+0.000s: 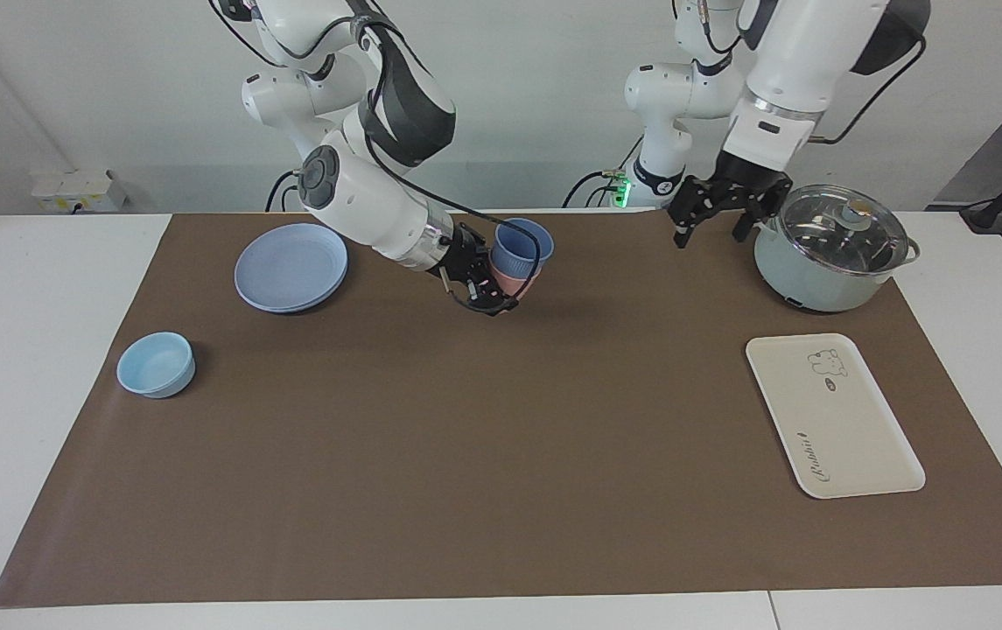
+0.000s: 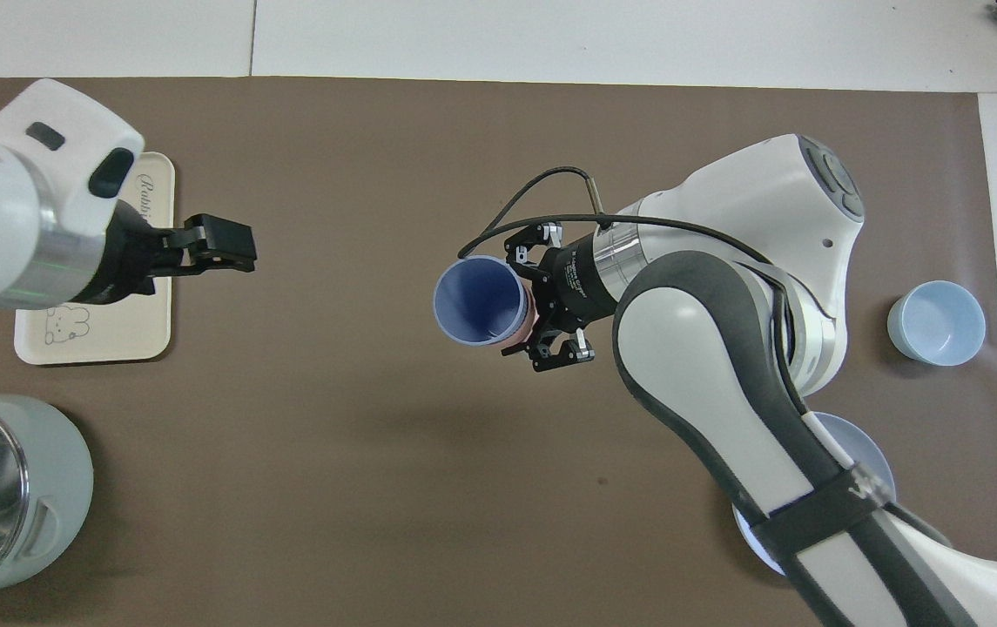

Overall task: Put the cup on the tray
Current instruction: 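Carry the cup toward the middle while the left gripper reaches it, then grasp the cup's blue end with the left gripper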

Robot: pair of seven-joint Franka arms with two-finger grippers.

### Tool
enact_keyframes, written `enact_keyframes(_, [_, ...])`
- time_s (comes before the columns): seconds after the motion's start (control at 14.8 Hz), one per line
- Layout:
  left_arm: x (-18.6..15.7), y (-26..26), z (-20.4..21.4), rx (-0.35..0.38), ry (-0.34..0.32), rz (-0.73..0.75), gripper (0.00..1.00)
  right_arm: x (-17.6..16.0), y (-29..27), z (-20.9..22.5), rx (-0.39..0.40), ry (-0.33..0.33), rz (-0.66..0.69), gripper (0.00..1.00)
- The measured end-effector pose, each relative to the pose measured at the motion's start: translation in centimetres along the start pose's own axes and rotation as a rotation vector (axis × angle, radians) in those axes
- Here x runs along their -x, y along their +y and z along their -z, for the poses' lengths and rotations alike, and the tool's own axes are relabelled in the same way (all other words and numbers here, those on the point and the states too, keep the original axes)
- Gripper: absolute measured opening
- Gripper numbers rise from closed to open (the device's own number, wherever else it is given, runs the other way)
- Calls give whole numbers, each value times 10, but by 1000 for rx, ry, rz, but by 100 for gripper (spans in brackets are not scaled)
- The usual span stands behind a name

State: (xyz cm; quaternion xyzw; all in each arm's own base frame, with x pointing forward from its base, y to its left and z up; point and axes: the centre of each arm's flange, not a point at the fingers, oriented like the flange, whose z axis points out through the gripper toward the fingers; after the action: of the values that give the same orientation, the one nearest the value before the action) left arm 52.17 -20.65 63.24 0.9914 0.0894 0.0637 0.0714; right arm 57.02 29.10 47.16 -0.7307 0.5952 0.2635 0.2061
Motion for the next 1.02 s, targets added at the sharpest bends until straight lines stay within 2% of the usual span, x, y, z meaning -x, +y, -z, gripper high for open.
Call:
enact_keyframes(0.2, [34, 60, -13, 64, 45, 50, 100, -2, -1, 2, -5, 1, -3, 78])
enact_keyframes(0.41, [57, 93, -32, 142, 100, 81, 100, -4, -1, 3, -7, 2, -5, 78])
enact_keyframes(0.61, [72, 109, -46, 178, 97, 82, 100, -4, -1, 3, -7, 2, -5, 78])
enact_keyframes(0.68, [77, 114, -48, 189, 100, 87, 93, -4, -1, 3, -7, 3, -5, 78])
enact_keyframes(0.74, [80, 117, -51, 197, 103, 94, 93, -4, -1, 3, -7, 3, -5, 78])
enact_keyframes(0.81, [82, 118, -54, 199, 103, 100, 87, -4, -1, 3, -7, 5, -4, 78])
enact_keyframes(1.02, [83, 118, -60, 197, 100, 104, 52, -5, -1, 3, -6, 18, 1, 78])
